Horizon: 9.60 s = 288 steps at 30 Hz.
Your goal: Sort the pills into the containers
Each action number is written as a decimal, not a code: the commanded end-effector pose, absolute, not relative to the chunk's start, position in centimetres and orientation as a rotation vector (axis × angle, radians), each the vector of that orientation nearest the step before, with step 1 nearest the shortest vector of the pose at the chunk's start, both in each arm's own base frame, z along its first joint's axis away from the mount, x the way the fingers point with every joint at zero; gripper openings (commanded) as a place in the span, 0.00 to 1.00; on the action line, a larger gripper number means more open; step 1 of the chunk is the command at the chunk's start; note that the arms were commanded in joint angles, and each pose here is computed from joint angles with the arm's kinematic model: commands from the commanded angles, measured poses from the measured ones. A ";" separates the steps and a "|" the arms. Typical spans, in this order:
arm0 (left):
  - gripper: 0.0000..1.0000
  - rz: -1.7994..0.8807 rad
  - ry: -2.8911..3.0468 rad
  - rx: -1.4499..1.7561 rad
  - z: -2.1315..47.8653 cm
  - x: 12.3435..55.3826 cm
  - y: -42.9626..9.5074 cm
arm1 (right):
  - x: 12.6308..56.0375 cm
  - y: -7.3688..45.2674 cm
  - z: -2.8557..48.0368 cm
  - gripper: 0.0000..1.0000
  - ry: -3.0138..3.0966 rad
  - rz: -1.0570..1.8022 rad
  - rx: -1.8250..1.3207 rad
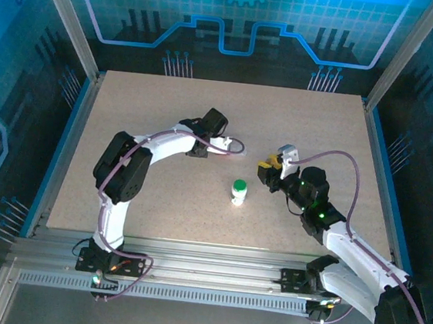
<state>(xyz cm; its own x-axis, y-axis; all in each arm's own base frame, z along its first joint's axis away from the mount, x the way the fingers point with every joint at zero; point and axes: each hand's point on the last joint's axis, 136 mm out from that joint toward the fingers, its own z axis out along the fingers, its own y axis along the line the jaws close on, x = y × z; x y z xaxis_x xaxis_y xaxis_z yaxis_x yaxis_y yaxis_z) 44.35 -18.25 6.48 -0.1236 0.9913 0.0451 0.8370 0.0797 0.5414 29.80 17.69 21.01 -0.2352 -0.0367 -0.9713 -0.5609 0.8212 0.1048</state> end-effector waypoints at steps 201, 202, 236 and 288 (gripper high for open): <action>0.00 -0.958 1.023 0.883 28.3 23.9 -30.0 | 22.4 27.2 35.8 0.75 1.444 0.910 -0.981; 0.00 -0.963 1.020 0.884 28.3 23.9 -30.0 | 22.5 27.1 35.8 0.75 1.443 0.912 -0.979; 0.00 -0.964 0.964 0.968 29.0 22.5 -31.0 | 30.8 25.6 32.2 0.65 1.831 0.805 -0.421; 0.00 -1.037 0.950 0.994 28.1 21.0 -30.7 | 19.7 27.4 33.1 0.44 1.445 0.916 -1.271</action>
